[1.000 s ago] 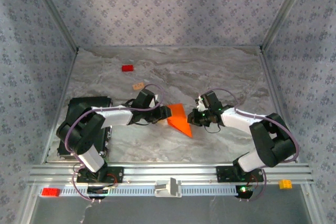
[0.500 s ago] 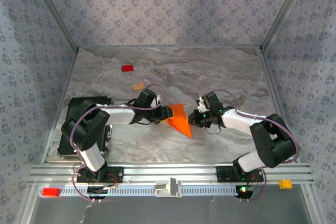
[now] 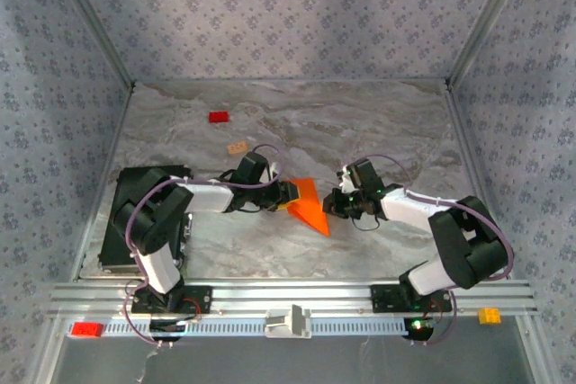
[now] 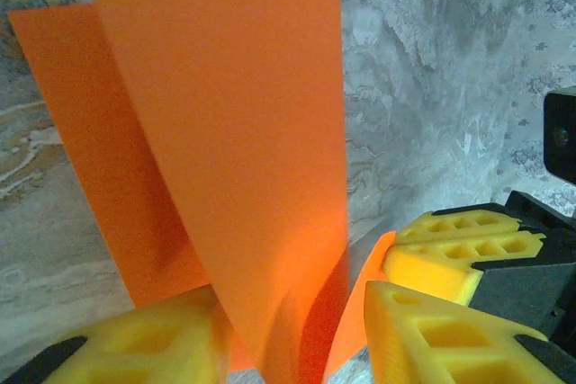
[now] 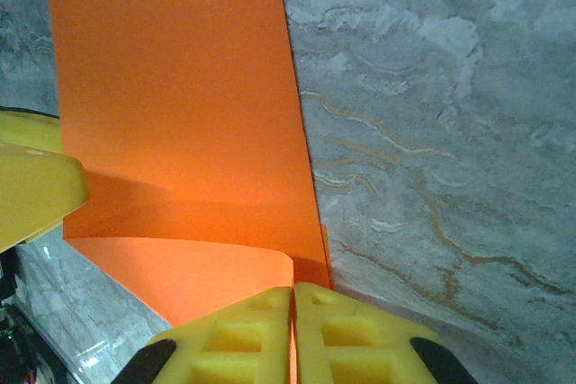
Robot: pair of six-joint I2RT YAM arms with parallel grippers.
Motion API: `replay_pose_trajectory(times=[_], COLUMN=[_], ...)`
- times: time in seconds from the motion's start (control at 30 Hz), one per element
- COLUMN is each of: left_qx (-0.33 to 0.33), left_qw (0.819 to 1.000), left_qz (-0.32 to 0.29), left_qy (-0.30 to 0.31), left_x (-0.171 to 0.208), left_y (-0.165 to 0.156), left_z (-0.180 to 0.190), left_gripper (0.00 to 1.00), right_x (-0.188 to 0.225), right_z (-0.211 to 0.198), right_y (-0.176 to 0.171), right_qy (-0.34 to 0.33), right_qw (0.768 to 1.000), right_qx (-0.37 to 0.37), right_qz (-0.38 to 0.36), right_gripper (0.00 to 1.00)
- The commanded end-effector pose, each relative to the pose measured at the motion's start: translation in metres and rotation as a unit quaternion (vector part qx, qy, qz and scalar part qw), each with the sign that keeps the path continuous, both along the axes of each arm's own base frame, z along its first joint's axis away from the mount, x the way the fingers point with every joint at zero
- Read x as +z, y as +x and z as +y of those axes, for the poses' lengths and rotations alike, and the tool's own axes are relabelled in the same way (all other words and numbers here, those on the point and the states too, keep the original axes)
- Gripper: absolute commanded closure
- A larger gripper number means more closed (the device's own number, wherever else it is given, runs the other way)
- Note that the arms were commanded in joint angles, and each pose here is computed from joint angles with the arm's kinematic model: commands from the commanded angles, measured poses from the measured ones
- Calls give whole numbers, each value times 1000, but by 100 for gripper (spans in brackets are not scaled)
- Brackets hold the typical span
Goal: Fold a paper plane with a square sheet of paper (pick it up from the middle)
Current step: Fourth fold the wing at the center of the table.
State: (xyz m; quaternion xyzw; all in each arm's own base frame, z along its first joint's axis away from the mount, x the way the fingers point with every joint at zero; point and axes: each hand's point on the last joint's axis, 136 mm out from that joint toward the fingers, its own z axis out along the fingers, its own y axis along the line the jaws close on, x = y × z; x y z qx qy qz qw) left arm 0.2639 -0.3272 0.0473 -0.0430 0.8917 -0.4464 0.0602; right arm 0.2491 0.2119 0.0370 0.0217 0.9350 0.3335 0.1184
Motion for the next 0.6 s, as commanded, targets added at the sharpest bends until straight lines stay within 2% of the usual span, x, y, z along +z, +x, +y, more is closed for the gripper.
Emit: replay_pose_trajectory(times=[0.0, 0.23, 0.33, 0.57], left_qx=[-2, -1, 2, 14], left_qw=[1000, 1000, 1000, 1000], left_qz=[-6, -6, -7, -13], left_qy=[-16, -16, -15, -12], left_x=[6, 7, 7, 12], left_y=[4, 6, 6, 9], left_z=[-5, -6, -5, -2], left_gripper=[60, 73, 80, 87], right_x=[3, 4, 4, 17], right_z=[-1, -1, -2, -17], right_y=[-1, 0, 0, 2], right_qy=[8, 9, 3, -34], right_qw=[1000, 1000, 1000, 998], right_qx=[0, 0, -2, -21], right_qz=[-2, -4, -4, -41], right_gripper=[90, 89, 85, 62])
